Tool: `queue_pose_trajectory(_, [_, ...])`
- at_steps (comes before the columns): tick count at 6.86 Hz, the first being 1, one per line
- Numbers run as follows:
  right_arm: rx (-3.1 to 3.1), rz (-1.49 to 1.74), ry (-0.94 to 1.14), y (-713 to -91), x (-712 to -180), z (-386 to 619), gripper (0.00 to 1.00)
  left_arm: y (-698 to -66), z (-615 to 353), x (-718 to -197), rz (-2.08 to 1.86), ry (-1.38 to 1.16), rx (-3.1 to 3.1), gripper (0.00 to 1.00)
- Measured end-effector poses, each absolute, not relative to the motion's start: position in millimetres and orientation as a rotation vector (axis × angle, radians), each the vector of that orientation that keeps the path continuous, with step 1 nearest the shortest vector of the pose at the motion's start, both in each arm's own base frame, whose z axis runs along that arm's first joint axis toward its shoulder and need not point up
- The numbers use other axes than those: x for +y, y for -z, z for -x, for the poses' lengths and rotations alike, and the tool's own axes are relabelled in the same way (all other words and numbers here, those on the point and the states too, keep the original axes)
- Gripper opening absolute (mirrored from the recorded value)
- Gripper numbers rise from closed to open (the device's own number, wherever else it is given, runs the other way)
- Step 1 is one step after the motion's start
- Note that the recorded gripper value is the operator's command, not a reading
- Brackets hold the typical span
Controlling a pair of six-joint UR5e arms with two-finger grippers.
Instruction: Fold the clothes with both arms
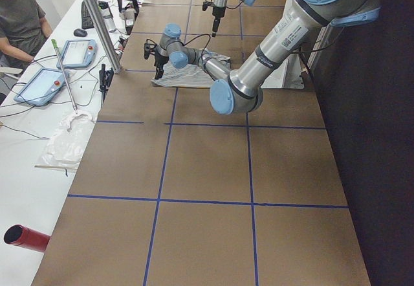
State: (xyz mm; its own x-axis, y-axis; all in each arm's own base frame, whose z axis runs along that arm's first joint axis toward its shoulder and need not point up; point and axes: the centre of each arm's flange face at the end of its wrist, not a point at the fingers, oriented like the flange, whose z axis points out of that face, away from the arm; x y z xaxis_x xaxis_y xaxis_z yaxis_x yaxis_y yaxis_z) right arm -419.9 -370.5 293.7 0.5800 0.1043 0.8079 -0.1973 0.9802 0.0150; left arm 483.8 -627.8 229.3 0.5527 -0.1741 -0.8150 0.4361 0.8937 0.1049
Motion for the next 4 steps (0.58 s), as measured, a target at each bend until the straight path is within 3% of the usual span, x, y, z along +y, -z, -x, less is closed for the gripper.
queue_pose_trajectory(4, [-0.724, -0.104, -0.053, -239.4, -337.5, 526.4, 1.00, -230.6, -431.0, -513.8, -0.226, 0.284, 0.943, 1.00])
